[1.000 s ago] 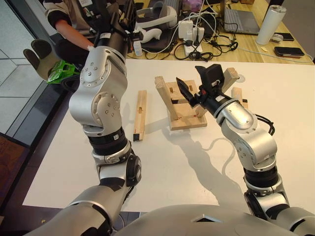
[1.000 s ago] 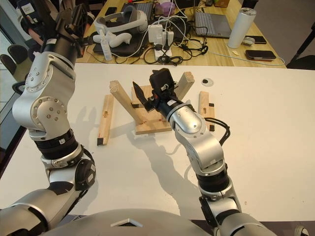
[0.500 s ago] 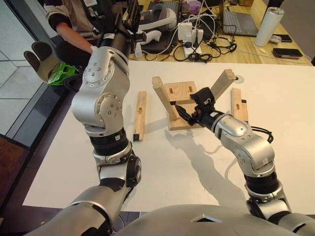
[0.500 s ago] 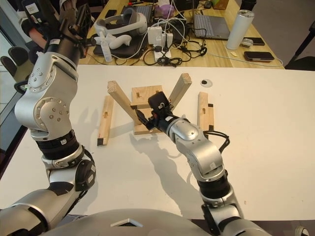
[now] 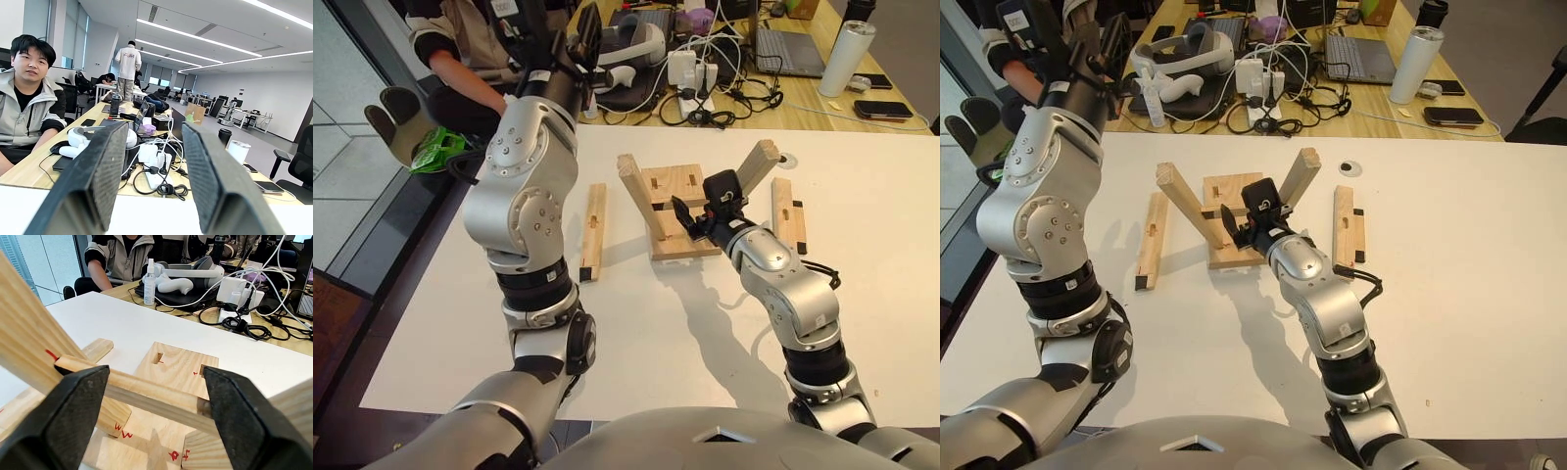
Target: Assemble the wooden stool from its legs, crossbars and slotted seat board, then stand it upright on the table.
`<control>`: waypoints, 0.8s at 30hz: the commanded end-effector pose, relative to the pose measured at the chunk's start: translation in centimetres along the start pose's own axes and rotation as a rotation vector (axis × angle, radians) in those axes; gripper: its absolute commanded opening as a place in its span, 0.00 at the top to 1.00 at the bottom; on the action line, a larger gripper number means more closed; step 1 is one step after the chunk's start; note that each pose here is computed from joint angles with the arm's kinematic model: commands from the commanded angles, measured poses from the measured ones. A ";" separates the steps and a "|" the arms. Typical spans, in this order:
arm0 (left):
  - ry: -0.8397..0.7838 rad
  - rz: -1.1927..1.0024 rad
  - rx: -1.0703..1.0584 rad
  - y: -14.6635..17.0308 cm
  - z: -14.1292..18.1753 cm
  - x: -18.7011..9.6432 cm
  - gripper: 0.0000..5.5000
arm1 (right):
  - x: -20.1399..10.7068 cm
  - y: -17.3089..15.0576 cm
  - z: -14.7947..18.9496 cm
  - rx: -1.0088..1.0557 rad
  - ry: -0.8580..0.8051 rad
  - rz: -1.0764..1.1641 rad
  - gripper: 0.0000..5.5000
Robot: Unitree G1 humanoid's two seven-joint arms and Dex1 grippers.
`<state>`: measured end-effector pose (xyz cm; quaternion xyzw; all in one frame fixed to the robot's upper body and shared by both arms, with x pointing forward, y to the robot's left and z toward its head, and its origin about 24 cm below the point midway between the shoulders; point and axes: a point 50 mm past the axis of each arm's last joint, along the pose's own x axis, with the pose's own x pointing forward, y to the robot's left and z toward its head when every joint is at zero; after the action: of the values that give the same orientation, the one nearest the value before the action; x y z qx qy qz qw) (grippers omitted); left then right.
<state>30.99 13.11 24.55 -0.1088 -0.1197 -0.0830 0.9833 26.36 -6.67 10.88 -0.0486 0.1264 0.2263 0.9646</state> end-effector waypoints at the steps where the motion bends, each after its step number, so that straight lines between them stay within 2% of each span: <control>1: 0.003 0.004 0.001 -0.1 -0.1 0.0 0.63 | 0.4 -0.7 1.0 0.038 -0.085 -0.037 0.35; 3: -0.001 0.006 0.002 -0.1 0.0 0.0 0.63 | -0.3 -1.0 6.2 -0.005 -0.397 -0.098 0.35; 4: -0.003 0.007 0.002 -0.1 0.0 0.1 0.63 | -0.8 -1.1 7.8 -0.038 -0.500 -0.137 0.35; 5: -0.006 0.008 0.002 -0.1 0.1 0.1 0.63 | -1.0 -1.2 8.5 -0.065 -0.549 -0.164 0.35; 7: -0.011 0.016 0.005 0.0 0.1 0.0 0.63 | -0.6 -0.8 7.4 -0.096 -0.529 -0.157 0.35; 8: -0.013 0.024 0.007 0.1 0.0 -0.1 0.63 | 0.0 -0.4 5.7 -0.122 -0.437 -0.125 0.35; 9: -0.013 0.039 0.006 0.2 -0.1 -0.2 0.63 | 1.1 0.2 2.0 -0.142 -0.208 -0.063 0.35; 11: 0.002 0.061 -0.012 0.1 -0.8 -0.5 0.63 | 1.0 0.5 -4.8 -0.063 0.189 -0.019 0.35; 12: 0.014 0.066 -0.027 0.0 -1.2 -0.7 0.63 | 0.7 0.5 -6.8 -0.034 0.302 -0.012 0.35; 14: 0.028 0.068 -0.041 -0.3 -1.7 -1.0 0.63 | 0.9 0.5 -7.4 0.000 0.359 -0.009 0.35; 17: 0.028 0.075 -0.043 -0.3 -1.8 -1.1 0.63 | 1.8 0.5 -6.0 0.010 0.311 -0.010 0.35; 19: 0.017 0.082 -0.038 -0.1 -1.5 -1.0 0.63 | 2.1 0.5 -4.1 0.039 0.211 -0.002 0.35; 24: -0.002 0.104 -0.019 0.7 -1.1 -0.8 0.63 | 2.3 0.1 4.0 0.043 -0.187 -0.001 0.35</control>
<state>30.36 13.14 22.93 -0.1324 -0.1111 -0.0427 0.9840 28.49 -5.24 11.72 -0.0232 0.0905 0.2261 0.9696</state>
